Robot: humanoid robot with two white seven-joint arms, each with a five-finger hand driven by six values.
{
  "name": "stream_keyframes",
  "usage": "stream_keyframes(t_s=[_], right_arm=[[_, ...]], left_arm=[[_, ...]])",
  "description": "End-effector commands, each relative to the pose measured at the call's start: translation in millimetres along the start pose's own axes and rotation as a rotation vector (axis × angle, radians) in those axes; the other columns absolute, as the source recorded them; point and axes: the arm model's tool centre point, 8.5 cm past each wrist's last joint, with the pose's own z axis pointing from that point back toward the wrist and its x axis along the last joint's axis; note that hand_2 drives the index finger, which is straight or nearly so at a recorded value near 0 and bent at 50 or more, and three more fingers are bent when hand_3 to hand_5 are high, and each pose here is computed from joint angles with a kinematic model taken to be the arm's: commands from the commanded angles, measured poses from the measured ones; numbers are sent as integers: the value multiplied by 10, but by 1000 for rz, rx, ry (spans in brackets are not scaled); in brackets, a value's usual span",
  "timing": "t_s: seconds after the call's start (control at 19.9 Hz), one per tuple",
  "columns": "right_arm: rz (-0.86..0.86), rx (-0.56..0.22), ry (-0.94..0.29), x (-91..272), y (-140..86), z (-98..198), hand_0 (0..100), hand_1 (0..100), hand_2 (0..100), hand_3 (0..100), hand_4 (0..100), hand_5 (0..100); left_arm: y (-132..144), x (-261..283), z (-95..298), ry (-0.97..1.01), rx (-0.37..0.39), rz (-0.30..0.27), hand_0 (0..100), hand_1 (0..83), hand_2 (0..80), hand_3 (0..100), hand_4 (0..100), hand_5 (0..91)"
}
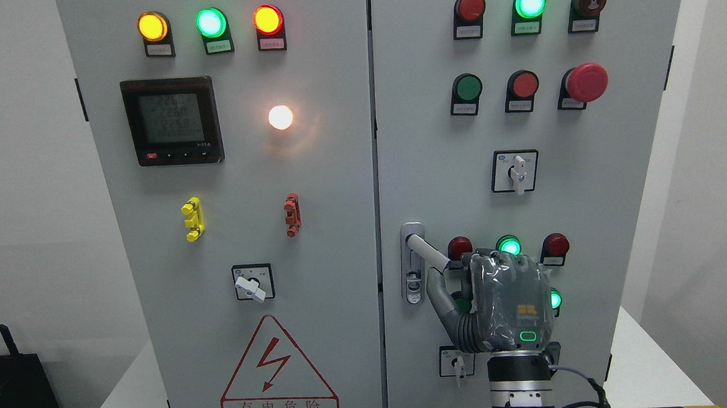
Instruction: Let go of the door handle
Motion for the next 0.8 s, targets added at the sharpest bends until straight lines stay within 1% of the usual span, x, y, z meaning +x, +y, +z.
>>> stream_keyframes(t_s=[0.0,0.75], right_arm=[[11,-2,4,-48,-11,-12,505,487,1000,1000,1000,986],[11,-35,0,-39,-101,-112,515,476,1000,1000,1000,987]], left_arm=[[-7,52,-8,-15,-3,-13,120,389,0,0,0,0],[-7,52,-8,-15,-3,-13,120,389,0,0,0,0]])
